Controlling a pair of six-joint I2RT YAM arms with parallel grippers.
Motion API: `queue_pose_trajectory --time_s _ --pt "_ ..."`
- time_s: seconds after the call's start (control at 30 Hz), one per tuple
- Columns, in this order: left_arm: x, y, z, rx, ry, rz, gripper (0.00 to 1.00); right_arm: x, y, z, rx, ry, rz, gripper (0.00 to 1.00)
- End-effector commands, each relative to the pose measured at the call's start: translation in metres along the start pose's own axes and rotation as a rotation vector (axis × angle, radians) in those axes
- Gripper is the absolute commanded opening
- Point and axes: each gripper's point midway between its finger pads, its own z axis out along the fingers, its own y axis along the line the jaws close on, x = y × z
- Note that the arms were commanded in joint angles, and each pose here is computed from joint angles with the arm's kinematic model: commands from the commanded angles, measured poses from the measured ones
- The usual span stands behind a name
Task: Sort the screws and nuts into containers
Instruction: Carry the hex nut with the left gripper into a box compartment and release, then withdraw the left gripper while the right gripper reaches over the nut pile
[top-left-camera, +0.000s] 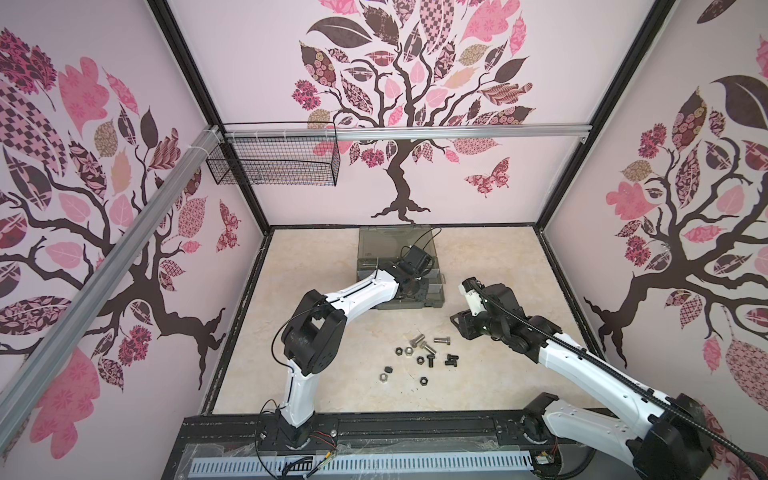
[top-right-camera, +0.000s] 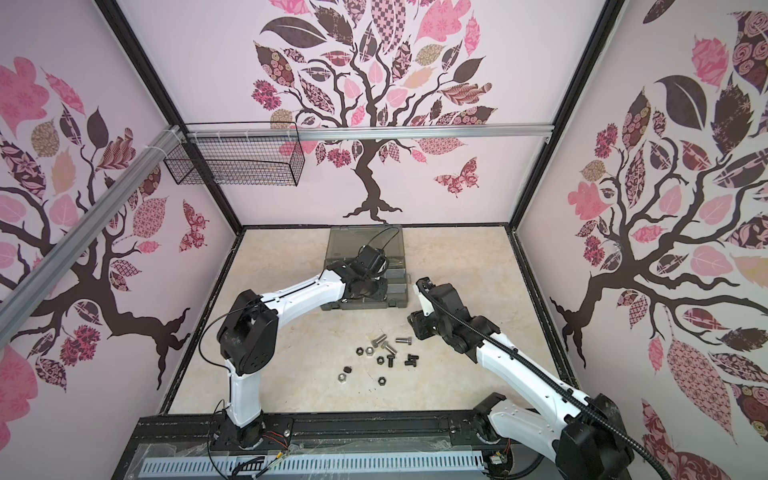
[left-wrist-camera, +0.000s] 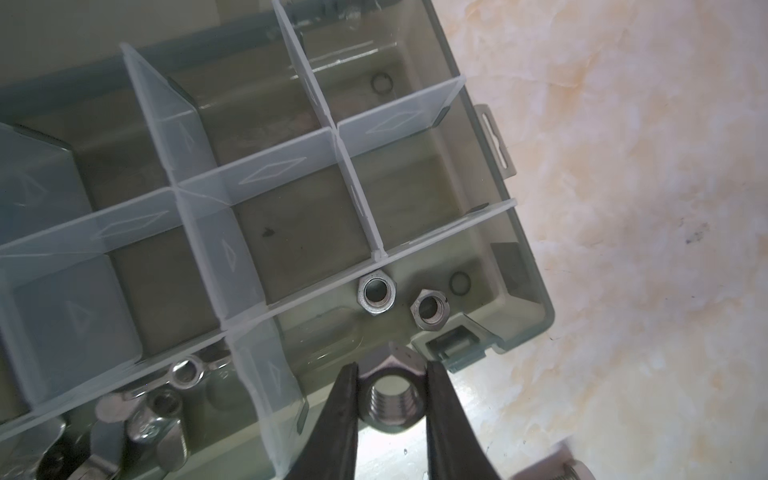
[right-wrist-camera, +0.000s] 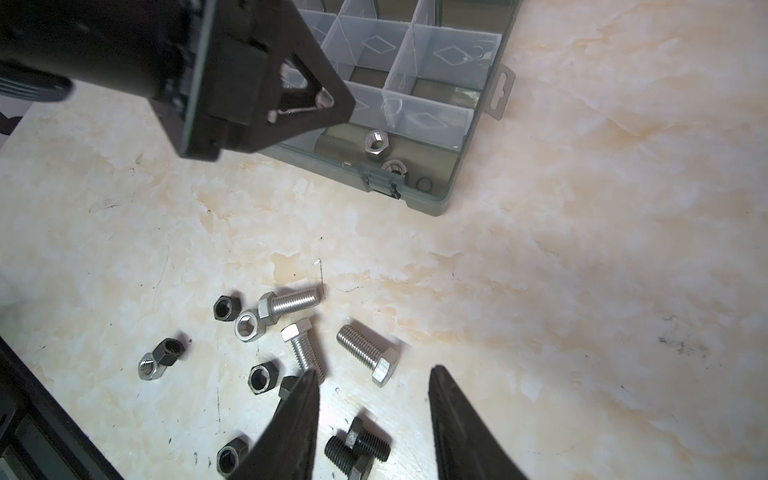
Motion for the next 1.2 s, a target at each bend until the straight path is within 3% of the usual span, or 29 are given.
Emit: queue_pose_trajectory --time_s 0.0,0.3,0.63,0.9,1.17 --pt "-0.020 -0.009 -0.003 0.025 -0.028 0.024 0.25 0.008 -0.005 -0.004 0.019 0.014 0.022 0.46" --pt "-0.016 -0.008 0.012 0.029 -0.009 0.005 0.42 0.007 -0.006 -0.004 0.028 0.017 0.014 0.46" --pt "-0.007 0.005 -0.041 0.080 -0.096 -0.057 0.45 0.009 -0.007 0.001 0.033 0.036 0.007 0.46" --pt "0.050 0.042 -0.097 0.048 -0.143 -0.118 0.46 0.012 0.003 0.018 -0.018 0.080 -0.011 0.45" --pt "0.122 0.088 -0.134 -0.032 -0.170 -0.241 0.47 0.028 0.057 0.041 -0.113 0.157 -0.148 0.45"
